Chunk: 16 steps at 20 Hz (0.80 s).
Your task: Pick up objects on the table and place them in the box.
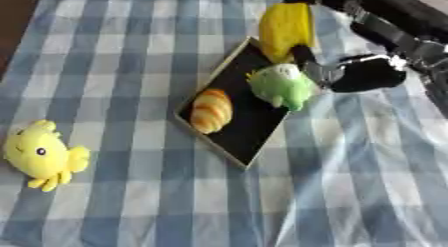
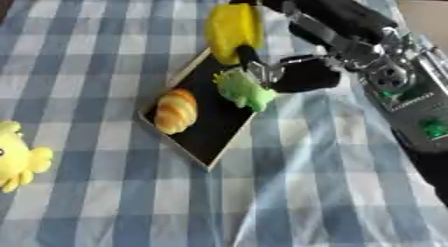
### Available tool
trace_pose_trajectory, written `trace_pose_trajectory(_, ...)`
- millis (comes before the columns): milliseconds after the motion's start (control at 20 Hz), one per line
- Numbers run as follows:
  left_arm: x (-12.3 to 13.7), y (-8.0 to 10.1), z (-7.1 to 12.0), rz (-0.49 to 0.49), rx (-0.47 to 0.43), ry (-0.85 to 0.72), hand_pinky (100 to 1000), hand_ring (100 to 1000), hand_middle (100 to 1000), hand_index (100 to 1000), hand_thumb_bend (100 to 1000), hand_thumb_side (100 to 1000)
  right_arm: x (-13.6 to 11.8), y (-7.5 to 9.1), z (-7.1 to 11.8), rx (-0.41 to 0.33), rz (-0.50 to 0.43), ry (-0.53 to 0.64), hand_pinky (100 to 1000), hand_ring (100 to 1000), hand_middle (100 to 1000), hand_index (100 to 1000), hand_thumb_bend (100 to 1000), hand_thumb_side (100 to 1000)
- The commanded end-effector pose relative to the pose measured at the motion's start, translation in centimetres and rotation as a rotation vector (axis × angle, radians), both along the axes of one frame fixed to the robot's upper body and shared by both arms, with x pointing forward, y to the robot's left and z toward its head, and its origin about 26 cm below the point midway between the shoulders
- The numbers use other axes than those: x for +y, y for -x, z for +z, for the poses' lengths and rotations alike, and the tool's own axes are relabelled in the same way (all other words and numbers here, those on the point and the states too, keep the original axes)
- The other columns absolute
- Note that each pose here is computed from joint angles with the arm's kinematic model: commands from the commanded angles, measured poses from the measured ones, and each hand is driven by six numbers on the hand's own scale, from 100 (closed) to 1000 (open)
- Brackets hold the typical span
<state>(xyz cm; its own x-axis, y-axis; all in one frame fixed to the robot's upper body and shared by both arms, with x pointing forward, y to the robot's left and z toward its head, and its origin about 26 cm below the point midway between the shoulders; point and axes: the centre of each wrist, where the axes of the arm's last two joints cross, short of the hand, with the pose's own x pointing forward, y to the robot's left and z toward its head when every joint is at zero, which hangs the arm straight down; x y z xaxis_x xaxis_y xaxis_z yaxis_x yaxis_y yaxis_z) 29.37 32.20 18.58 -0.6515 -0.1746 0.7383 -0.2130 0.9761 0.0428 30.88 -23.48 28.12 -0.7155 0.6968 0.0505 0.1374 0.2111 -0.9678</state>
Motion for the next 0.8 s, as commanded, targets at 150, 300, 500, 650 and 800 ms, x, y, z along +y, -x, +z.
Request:
trace_pose_trajectory(150,-0.1,0.3,1.0,-0.007,-0.028,-0.043,712,844,694,810,225,731,0.9,0.5,0.7,0.004,0.011,0.059,908,914,766,824,100,320)
trace_pose_trajectory(300,-0.2,0.2,0.9,-0.012,-0.025,-0.037,712,844,694,810,226,733,2.2,0.5,-0.1,0.033,0.008,0.136,907,880,728,785,100,245)
trace_pose_trajectory(500,-0.4,0.1,0.8,-0.02,-0.018,-0.032,711,844,694,810,225,737,3.5,-0.3,-2.1,0.064,-0.022,0.24,907,877,735,791,100,273)
trace_pose_trajectory(650,-0.4,0.1,0.6,-0.022,-0.011,-0.023,711,845,694,810,225,740,4.2,-1.5,-3.9,0.092,-0.039,0.271,907,878,743,799,100,301)
trace_pose_trajectory(800,-0.4,0.1,0.4,-0.024,-0.006,-0.017,711,845,694,810,225,742,4.7,-2.7,-5.4,0.102,-0.055,0.293,907,882,753,809,100,309)
